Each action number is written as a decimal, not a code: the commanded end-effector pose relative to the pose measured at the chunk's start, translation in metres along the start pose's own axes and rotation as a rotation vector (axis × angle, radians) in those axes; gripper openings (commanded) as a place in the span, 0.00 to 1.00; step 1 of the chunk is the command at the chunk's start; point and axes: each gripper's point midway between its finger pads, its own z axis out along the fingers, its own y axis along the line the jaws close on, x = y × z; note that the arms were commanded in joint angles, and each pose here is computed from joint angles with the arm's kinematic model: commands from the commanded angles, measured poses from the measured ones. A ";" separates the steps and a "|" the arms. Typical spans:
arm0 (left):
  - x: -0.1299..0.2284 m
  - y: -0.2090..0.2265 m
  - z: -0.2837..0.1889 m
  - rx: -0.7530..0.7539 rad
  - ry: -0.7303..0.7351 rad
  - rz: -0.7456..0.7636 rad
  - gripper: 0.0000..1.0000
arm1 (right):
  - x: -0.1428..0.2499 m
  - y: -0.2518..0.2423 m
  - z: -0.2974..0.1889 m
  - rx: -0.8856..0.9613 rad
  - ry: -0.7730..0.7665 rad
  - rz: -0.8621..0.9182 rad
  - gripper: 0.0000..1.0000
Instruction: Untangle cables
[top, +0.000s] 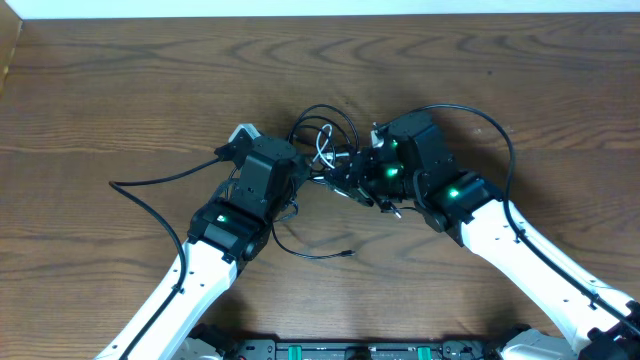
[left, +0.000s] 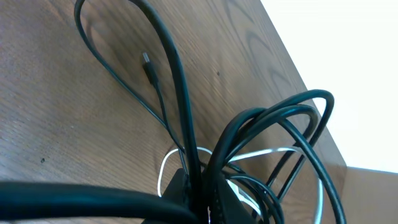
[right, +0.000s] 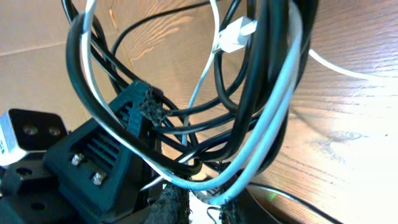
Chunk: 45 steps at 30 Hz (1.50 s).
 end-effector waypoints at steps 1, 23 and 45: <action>-0.002 -0.003 0.000 0.004 -0.004 0.016 0.08 | -0.011 -0.002 -0.001 0.013 -0.053 -0.017 0.14; -0.005 -0.001 0.000 -0.004 -0.019 0.016 0.08 | 0.055 0.066 -0.071 -0.307 0.111 -0.697 0.01; -0.005 -0.001 0.000 -0.005 -0.020 0.016 0.08 | 0.000 0.017 -0.083 -0.031 -0.135 -0.260 0.44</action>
